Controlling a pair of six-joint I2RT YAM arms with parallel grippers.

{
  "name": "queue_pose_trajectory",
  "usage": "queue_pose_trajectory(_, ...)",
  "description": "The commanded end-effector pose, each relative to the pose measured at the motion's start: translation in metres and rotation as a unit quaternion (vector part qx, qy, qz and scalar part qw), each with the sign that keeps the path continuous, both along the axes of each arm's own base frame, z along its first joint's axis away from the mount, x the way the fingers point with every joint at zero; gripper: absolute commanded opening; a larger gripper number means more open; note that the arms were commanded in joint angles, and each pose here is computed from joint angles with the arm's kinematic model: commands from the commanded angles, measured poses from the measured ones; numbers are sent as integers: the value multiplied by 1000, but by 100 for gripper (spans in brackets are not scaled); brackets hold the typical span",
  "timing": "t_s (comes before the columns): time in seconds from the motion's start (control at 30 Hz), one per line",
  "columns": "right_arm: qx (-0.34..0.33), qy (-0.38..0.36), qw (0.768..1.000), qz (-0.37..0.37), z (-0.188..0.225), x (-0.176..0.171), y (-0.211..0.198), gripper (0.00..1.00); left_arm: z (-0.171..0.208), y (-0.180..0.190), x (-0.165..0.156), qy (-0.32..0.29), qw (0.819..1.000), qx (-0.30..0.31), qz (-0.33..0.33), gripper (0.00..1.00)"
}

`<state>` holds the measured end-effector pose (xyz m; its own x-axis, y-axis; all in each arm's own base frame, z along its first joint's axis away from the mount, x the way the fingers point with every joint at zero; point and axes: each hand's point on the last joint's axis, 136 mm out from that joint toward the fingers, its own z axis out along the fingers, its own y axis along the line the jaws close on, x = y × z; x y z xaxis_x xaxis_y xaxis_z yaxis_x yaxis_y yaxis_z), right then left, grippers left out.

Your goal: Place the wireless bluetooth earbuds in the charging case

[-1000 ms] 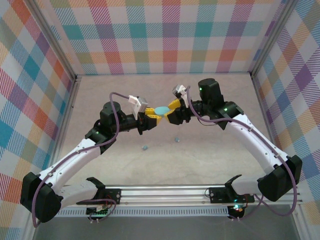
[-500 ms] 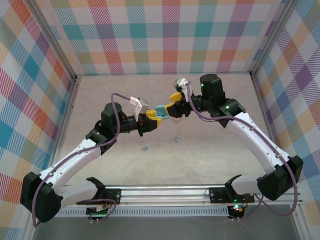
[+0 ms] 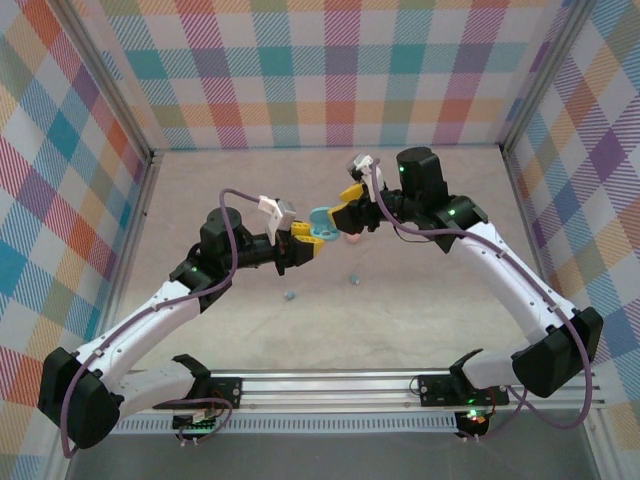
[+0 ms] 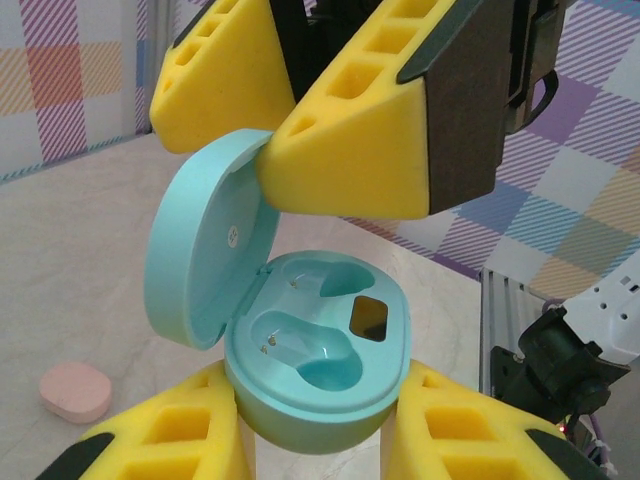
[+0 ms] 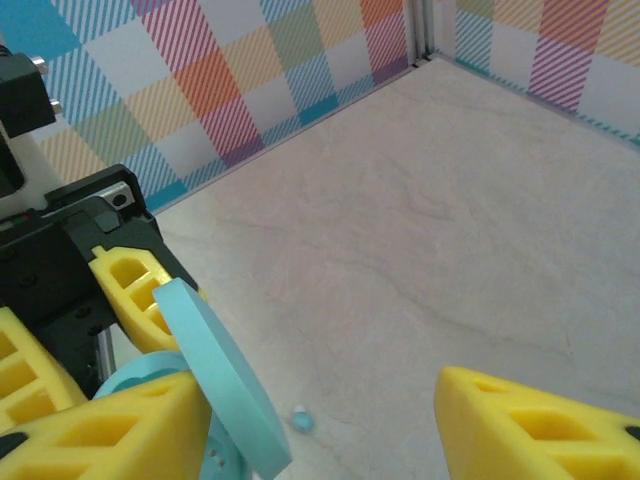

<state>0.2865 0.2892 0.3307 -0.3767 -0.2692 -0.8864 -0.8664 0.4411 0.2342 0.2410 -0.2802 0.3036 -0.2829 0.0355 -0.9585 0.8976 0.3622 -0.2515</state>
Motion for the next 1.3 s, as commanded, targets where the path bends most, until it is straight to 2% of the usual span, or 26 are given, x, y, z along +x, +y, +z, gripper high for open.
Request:
queue_pose_trajectory(0.0, 29, 18, 999, 5, 22, -7, 1, 62, -4, 2, 0, -2, 1000, 7, 9, 20)
queue_pose_trajectory(0.07, 35, 36, 999, -3, 22, -8, 0, 62, -11, 3, 5, 9, 1000, 19, 22, 17)
queue_pose_trajectory(0.3, 48, 72, 996, -6, 21, -14, 0, 61, -24, 2, 14, 29, 998, 28, 38, 17)
queue_pose_trajectory(0.47, 60, 97, 992, -55, 28, -11, -9, 62, -36, 7, 20, 40, 996, 45, 59, 17)
queue_pose_trajectory(0.57, 42, 104, 989, -99, 24, -7, -22, 61, -51, 9, 22, 54, 995, 57, 66, 17)
queue_pose_trajectory(0.7, -24, 122, 974, -191, 1, 5, -53, 60, -66, 13, 21, 69, 993, 61, 74, 17)
queue_pose_trajectory(0.9, -73, 180, 945, -263, -45, 15, -89, 58, -76, 23, 14, 75, 991, 59, 90, 17)
queue_pose_trajectory(1.03, -118, 236, 925, -273, -91, 16, -97, 55, -77, 30, 8, 72, 991, 60, 99, 17)
queue_pose_trajectory(1.17, -139, 287, 910, -265, -135, 10, -92, 46, -77, 37, 2, 70, 990, 59, 106, 18)
queue_pose_trajectory(1.27, -189, 292, 894, -281, -168, 4, -93, 47, -77, 42, -1, 68, 989, 61, 115, 18)
